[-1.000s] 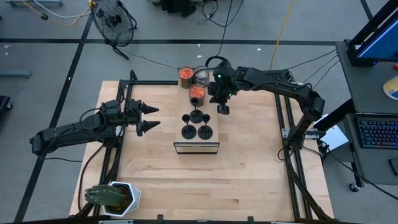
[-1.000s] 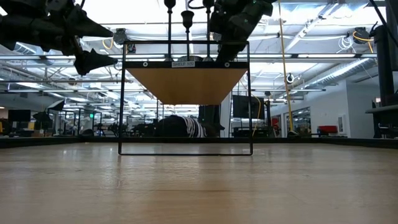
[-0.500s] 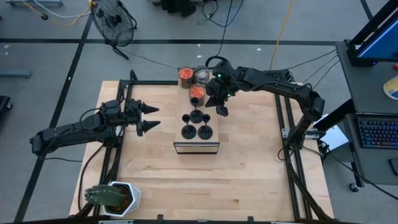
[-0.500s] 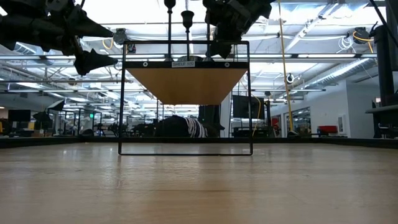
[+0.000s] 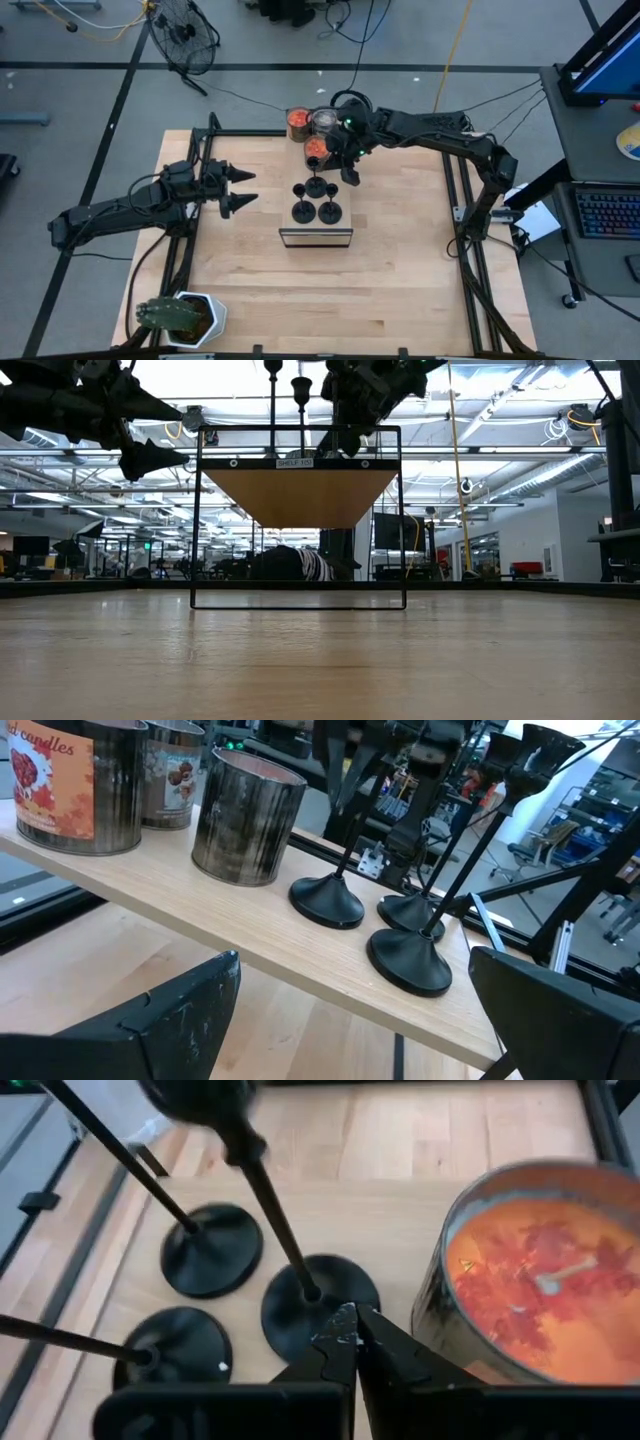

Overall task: Pick & Place candle stick holders
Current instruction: Put the orange scented candle on the shelf, then return to Home Position

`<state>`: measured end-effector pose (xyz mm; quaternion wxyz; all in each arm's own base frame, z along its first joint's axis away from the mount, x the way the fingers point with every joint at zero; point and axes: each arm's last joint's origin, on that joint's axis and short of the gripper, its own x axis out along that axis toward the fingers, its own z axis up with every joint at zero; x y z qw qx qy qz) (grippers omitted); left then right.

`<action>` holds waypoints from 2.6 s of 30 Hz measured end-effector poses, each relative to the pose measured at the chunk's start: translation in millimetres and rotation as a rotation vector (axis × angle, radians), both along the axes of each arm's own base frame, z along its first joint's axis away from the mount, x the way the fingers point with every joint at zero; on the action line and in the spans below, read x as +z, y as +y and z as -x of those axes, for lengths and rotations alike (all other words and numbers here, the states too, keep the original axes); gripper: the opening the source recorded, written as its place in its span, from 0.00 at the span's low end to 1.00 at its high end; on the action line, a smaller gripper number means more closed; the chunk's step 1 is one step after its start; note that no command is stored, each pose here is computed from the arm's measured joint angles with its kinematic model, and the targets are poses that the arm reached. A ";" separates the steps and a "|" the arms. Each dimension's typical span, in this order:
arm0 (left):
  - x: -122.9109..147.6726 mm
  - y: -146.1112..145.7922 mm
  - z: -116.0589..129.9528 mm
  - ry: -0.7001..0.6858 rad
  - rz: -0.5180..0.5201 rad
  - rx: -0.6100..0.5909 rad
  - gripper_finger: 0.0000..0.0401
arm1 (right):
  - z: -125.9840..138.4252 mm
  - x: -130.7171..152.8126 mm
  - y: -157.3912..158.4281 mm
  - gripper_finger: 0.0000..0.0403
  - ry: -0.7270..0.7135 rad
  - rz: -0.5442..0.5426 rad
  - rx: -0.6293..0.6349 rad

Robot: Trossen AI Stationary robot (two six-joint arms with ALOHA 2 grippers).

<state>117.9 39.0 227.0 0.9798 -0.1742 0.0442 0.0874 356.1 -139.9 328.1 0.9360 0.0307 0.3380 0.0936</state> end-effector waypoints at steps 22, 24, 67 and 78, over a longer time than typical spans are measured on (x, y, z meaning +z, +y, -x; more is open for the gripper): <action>-0.1 0.0 0.0 0.001 0.000 0.001 0.99 | -3.8 -1.4 -23.3 0.00 -0.057 0.106 -0.094; -0.1 0.0 0.0 0.001 0.000 0.000 0.99 | -3.2 -1.0 -25.6 0.00 -0.062 0.109 -0.101; 15.3 -5.2 2.9 -0.133 -0.233 -0.142 0.99 | 130.1 84.5 7.2 0.00 0.020 0.306 -0.480; 14.7 -9.7 13.5 -0.162 -0.249 -0.156 0.99 | 188.9 24.0 38.5 0.00 -0.143 0.302 -0.669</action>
